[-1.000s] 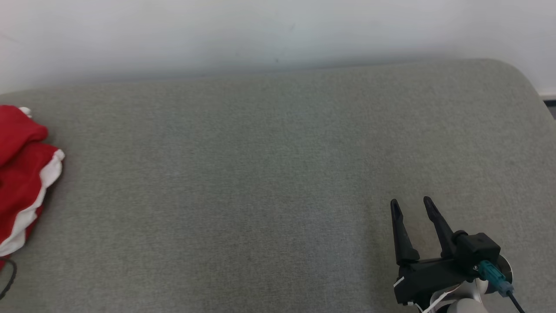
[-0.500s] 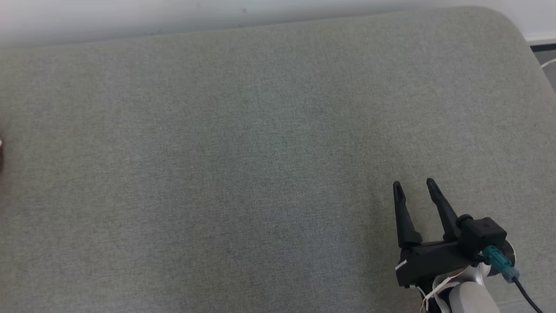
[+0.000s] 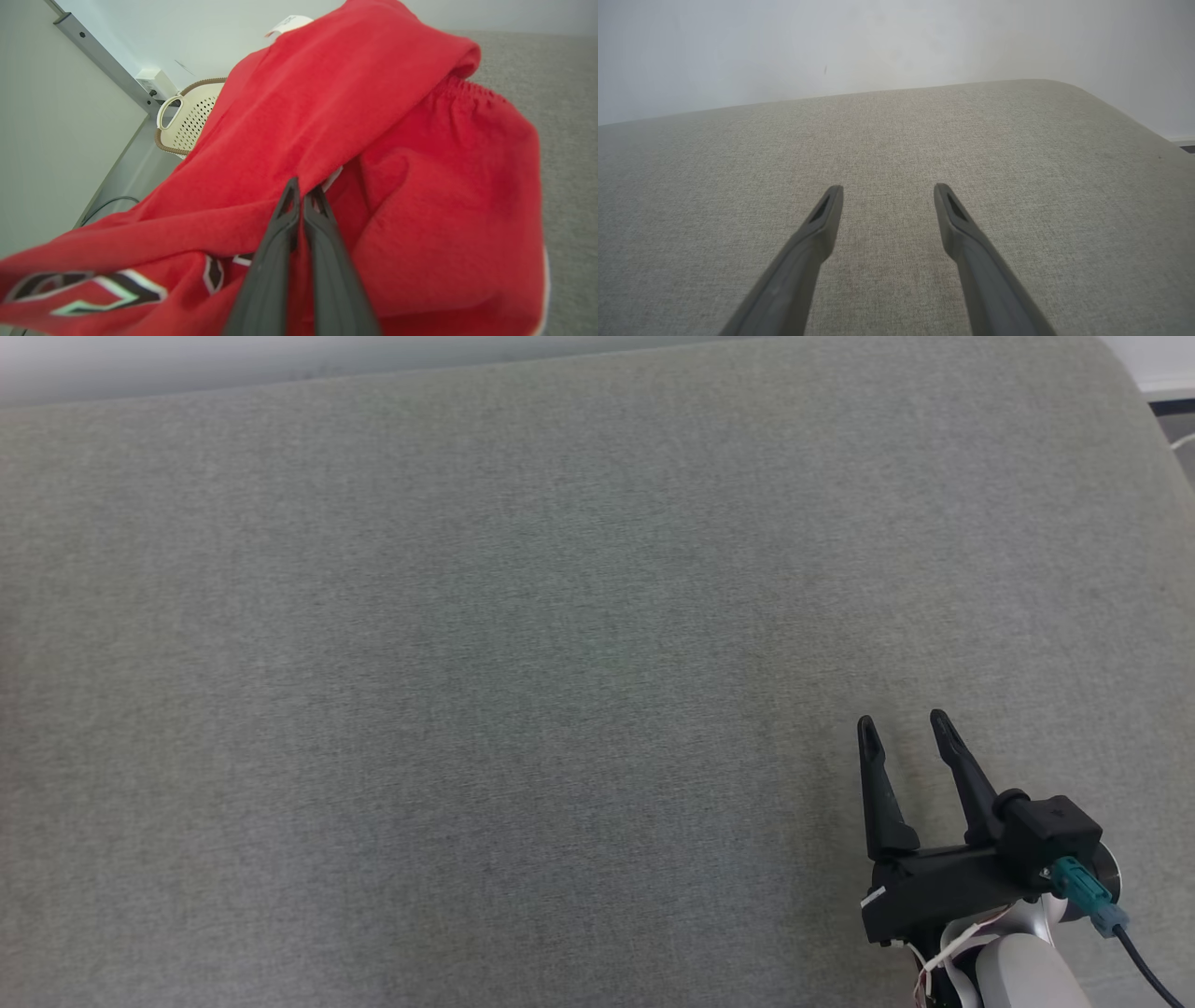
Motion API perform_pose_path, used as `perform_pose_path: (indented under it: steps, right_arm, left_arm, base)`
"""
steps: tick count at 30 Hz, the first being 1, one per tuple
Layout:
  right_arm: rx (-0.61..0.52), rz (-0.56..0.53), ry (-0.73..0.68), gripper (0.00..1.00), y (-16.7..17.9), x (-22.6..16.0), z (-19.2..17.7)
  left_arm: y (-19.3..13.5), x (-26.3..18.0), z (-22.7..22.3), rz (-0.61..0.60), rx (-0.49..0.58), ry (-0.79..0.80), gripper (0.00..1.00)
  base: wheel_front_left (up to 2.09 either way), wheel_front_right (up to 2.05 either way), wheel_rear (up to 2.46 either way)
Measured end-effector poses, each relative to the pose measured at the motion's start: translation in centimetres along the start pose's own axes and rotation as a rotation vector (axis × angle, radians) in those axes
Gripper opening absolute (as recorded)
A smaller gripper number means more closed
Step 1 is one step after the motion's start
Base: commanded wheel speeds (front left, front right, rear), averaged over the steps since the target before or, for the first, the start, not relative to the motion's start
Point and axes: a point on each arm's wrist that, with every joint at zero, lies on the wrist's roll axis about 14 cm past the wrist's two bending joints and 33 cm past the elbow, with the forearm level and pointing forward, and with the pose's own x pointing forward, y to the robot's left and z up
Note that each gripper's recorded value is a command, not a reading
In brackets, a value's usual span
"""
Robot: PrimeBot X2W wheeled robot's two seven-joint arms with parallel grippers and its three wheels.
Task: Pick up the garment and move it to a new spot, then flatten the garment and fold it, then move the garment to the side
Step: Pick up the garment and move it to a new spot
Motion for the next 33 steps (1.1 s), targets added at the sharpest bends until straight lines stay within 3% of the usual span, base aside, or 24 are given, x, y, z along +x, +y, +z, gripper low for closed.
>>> perform_pose_path:
  steps: [6, 19, 21, 25, 33]
  right_arm:
    - [-0.002, 0.031, -0.011, 1.00, 0.9, 0.4, 0.4]
    - [0.016, 0.081, -0.069, 1.00, 3.3, -0.8, 2.7]
    - [0.019, 0.086, -0.086, 1.00, 3.5, -0.9, 3.3]
    - [0.028, 0.089, -0.103, 1.00, 3.9, -1.5, 3.9]
    - [0.049, 0.054, -0.124, 1.00, 3.1, -2.5, 4.4]
  left_arm:
    - [0.3, -0.8, 3.0, -0.014, -0.008, -0.127, 0.00]
    - [1.6, -6.6, 18.8, -0.091, 0.010, -0.561, 0.00]
    - [0.8, -8.1, 21.5, -0.115, 0.058, -0.636, 0.00]
    - [-1.2, -11.3, 26.2, -0.179, 0.049, -0.778, 0.00]
    - [-8.5, -17.0, 32.2, -0.353, 0.068, -0.970, 0.00]
  base:
    - [0.00, 0.00, 0.00]
    - [0.00, 0.00, 0.00]
    - [0.00, 0.00, 0.00]
    - [0.00, 0.00, 0.00]
    - [0.00, 0.00, 0.00]
